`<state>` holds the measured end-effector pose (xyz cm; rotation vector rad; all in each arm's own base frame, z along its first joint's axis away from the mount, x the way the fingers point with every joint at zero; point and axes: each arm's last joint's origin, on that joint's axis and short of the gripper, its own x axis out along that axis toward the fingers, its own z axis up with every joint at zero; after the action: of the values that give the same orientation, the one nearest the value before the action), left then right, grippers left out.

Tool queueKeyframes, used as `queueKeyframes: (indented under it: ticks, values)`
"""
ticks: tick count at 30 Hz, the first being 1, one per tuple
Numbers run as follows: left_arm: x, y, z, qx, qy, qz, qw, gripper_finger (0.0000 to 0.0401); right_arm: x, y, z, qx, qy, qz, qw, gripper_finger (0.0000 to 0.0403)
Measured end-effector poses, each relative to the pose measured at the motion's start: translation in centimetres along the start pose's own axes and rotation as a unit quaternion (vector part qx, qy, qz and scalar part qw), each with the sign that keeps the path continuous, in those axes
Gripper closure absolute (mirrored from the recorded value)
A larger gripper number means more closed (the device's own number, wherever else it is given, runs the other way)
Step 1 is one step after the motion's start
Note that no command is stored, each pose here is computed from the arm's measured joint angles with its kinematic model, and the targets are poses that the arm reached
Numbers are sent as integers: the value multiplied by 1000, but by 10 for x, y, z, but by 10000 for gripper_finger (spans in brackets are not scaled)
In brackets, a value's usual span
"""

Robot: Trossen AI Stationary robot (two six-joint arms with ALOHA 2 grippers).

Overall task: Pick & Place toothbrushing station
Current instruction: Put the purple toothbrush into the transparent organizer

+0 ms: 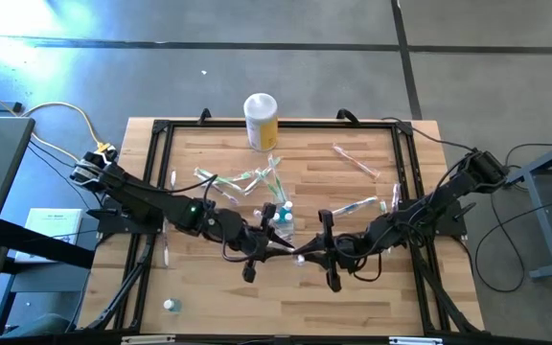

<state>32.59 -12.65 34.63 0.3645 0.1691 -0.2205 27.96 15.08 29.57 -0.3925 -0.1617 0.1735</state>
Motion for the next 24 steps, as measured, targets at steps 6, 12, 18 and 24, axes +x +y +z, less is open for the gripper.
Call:
queueKeyframes:
  ticks: [6,12,18,24]
  values:
    - [-22,13,16,-8,-16,73,997,343,0,1,-5,29,28,-4,999,390]
    - [-71,32,24,-38,36,167,985,343,5,-8,-16,58,54,-34,996,390]
    - [-103,38,16,-55,98,142,983,343,5,-19,-41,75,48,-61,994,392]
    - [-110,35,3,-68,161,129,976,343,-8,-36,-70,123,28,-108,986,391]
